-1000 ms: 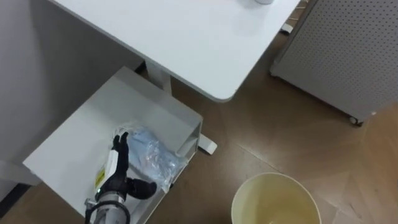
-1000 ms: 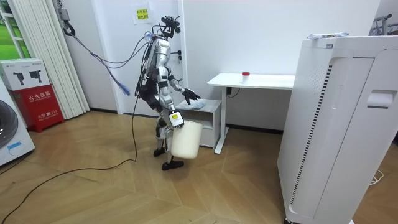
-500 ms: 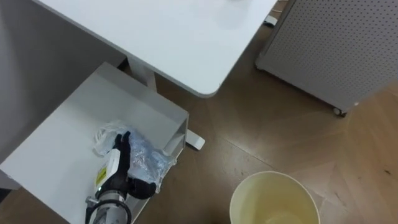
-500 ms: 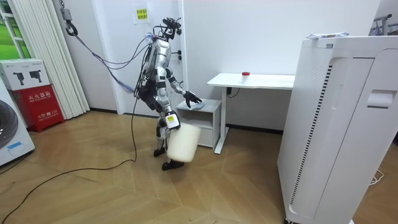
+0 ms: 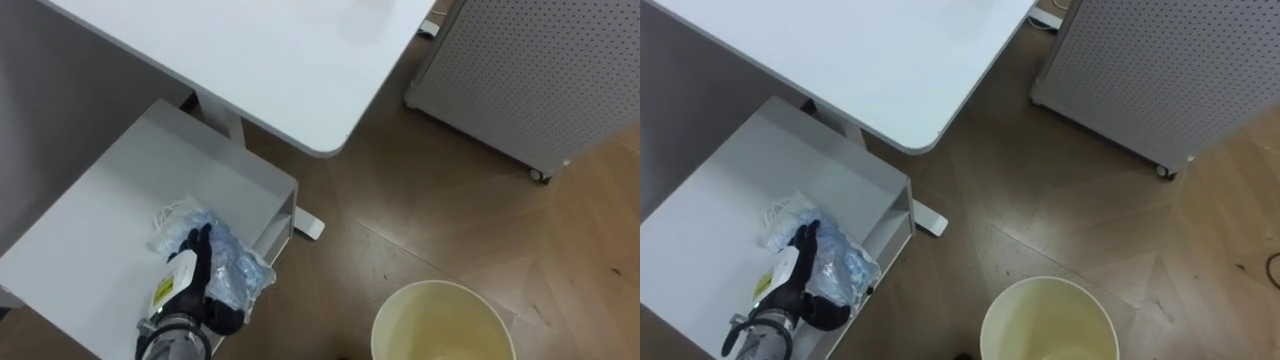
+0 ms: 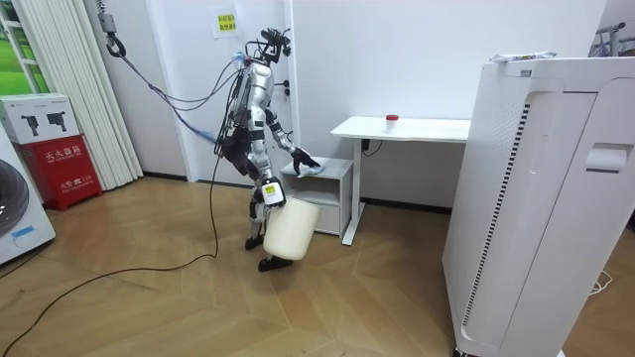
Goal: Pick garbage
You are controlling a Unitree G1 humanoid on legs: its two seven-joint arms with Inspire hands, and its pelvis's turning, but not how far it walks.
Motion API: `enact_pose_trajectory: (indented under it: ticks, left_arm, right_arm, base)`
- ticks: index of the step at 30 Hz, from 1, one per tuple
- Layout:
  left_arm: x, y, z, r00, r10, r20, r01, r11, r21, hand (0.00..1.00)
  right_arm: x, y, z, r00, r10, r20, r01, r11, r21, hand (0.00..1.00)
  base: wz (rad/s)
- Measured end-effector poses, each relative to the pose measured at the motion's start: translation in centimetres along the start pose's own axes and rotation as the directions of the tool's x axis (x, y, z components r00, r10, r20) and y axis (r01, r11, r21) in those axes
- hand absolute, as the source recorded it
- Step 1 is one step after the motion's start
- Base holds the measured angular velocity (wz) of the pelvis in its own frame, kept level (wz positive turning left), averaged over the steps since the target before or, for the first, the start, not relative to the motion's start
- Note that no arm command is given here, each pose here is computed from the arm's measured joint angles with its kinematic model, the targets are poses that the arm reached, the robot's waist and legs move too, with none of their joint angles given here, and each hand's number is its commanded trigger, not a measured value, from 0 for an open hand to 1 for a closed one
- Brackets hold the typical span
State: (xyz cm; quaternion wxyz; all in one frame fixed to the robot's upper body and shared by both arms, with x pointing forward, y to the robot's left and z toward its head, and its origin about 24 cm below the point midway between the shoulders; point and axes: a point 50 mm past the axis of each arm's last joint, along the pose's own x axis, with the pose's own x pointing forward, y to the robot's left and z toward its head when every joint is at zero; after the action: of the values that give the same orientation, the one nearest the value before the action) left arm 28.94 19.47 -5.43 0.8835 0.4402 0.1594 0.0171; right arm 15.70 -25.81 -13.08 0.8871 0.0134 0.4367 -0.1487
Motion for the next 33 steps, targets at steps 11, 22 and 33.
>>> enact_pose_trajectory:
  ticks: [11,22,33]
  left_arm:
    - [0.4,1.4,-0.6,0.998,0.051,-0.023,-0.05,0.998,0.043,1.0]
    - [-0.5,-0.2,-1.3,0.994,0.019,-0.104,-0.028,0.995,-0.091,1.0]
    - [-2.7,-6.3,2.9,0.976,-0.218,0.007,0.213,0.949,-0.234,1.0]
  right_arm:
    - [-0.3,-0.5,-1.0,0.999,-0.037,-0.036,0.037,0.999,0.009,1.0]
    - [-0.3,0.0,-0.7,0.999,-0.05,-0.012,0.05,0.999,0.016,1.0]
    - [0.0,6.1,1.3,0.99,0.105,0.095,-0.104,0.994,-0.024,1.0]
  base:
    - [0.0]
    - [-0.01]
    - [0.01]
